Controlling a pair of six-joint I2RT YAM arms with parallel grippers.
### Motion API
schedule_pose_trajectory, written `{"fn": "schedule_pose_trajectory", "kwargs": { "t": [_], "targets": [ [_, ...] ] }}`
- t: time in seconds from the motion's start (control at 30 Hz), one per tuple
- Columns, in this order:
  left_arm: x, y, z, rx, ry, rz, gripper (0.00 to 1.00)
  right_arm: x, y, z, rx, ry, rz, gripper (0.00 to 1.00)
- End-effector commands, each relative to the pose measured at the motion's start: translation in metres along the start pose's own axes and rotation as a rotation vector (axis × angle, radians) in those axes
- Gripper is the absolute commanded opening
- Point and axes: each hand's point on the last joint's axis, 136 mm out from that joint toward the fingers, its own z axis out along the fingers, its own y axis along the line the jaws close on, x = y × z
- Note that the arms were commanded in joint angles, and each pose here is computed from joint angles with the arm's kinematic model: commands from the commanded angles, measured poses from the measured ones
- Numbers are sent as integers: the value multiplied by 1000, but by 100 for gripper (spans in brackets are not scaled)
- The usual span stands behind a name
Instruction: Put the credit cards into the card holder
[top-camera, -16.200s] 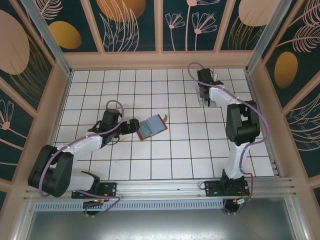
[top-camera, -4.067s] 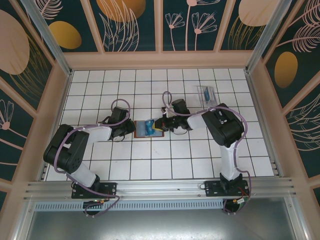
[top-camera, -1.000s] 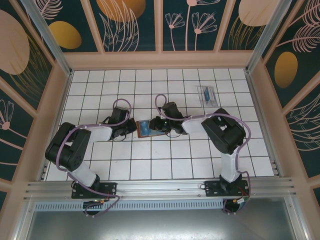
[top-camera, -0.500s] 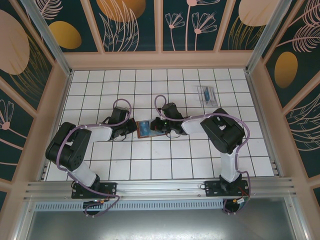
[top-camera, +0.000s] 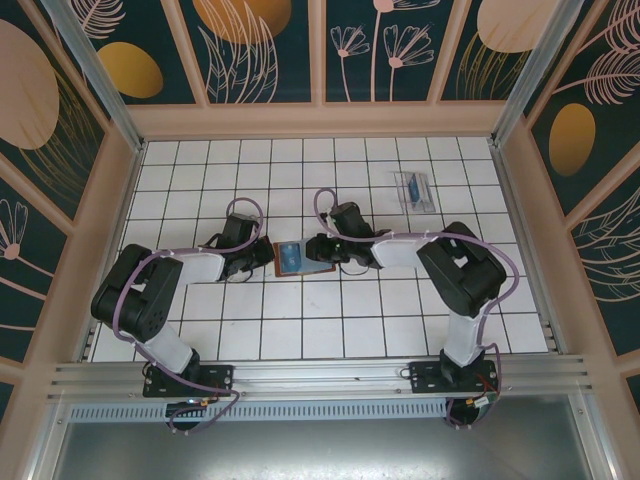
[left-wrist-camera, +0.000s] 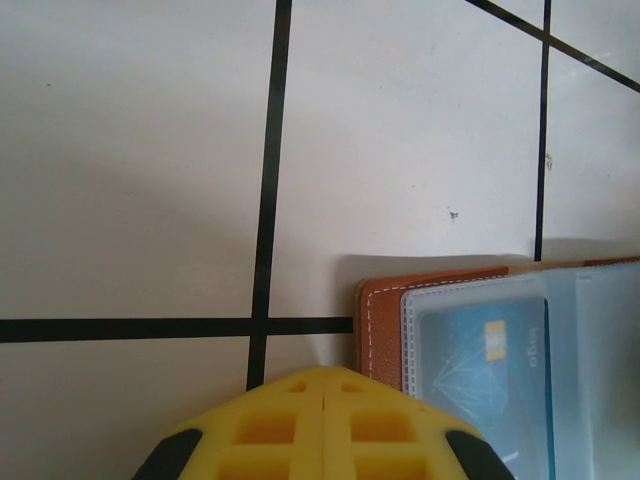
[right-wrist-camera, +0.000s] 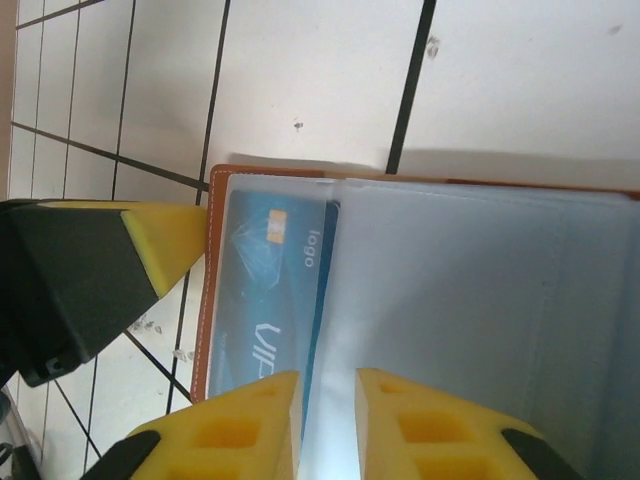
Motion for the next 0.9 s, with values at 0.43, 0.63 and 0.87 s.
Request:
{"fn": "schedule_pose_trajectory", "kwargs": {
  "t": [0.43,0.63,0.87],
  "targets": [
    [33,8,4,-29,121,20,5,11,-32,-18,133,-13,25,40],
    [32,6,5,-26,125,16,5,3,-25,-31,147,-43,8,40],
    [34,8,6,-24,123,9,5,8,-25,-34,133,-40,18,41]
  ]
}}
